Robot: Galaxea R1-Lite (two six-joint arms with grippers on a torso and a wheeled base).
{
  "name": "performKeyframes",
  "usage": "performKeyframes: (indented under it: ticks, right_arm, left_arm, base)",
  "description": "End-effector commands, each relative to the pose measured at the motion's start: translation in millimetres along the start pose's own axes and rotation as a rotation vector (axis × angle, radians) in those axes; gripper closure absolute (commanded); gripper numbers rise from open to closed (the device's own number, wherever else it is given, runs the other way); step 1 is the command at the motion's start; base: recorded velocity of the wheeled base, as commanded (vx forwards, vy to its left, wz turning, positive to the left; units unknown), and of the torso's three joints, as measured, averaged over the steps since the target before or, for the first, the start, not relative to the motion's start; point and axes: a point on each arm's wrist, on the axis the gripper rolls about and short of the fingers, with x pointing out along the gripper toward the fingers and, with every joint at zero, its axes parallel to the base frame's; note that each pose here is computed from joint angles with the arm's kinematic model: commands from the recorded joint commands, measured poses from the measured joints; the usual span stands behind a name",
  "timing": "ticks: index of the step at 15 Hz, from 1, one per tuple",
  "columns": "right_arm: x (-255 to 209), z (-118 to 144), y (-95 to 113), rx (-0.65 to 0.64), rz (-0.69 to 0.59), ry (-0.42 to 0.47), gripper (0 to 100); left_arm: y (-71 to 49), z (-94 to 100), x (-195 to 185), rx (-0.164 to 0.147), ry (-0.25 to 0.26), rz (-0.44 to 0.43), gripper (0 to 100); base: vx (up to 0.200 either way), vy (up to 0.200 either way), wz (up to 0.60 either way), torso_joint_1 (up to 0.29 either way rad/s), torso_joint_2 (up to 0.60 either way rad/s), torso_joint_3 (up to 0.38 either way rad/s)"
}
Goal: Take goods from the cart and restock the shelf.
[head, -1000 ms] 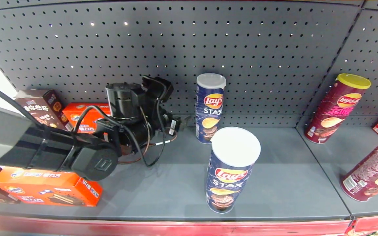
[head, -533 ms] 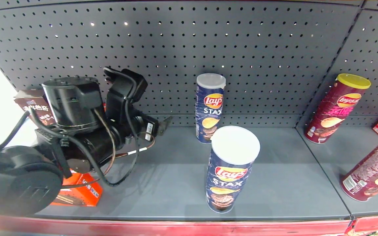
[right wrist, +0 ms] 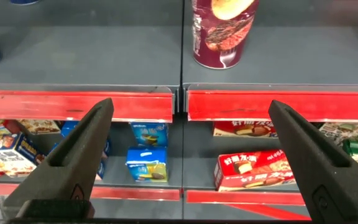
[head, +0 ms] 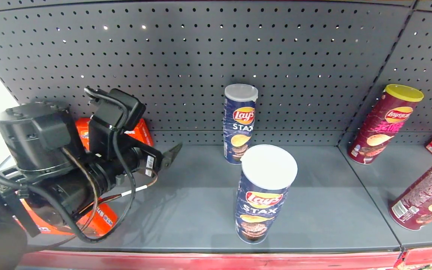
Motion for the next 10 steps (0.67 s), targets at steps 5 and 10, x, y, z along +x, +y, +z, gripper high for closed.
performKeyframes:
  ticks: [5, 10]
  right_arm:
    - [42, 168, 8, 0.012, 0.325, 0.048, 0]
    - [88, 135, 35, -0.166, 0.693, 0.301, 0]
  left_arm:
    - [8.4, 1.9, -12, -0.008, -0.026, 0.022, 0]
    - [8.0, 2.7, -7, -0.009, -0.037, 0.027, 0]
  base:
    - [0.000, 0.000, 0.00, 0.000, 0.00, 0.000]
    - [0.000, 0.000, 0.00, 0.000, 0.00, 0.000]
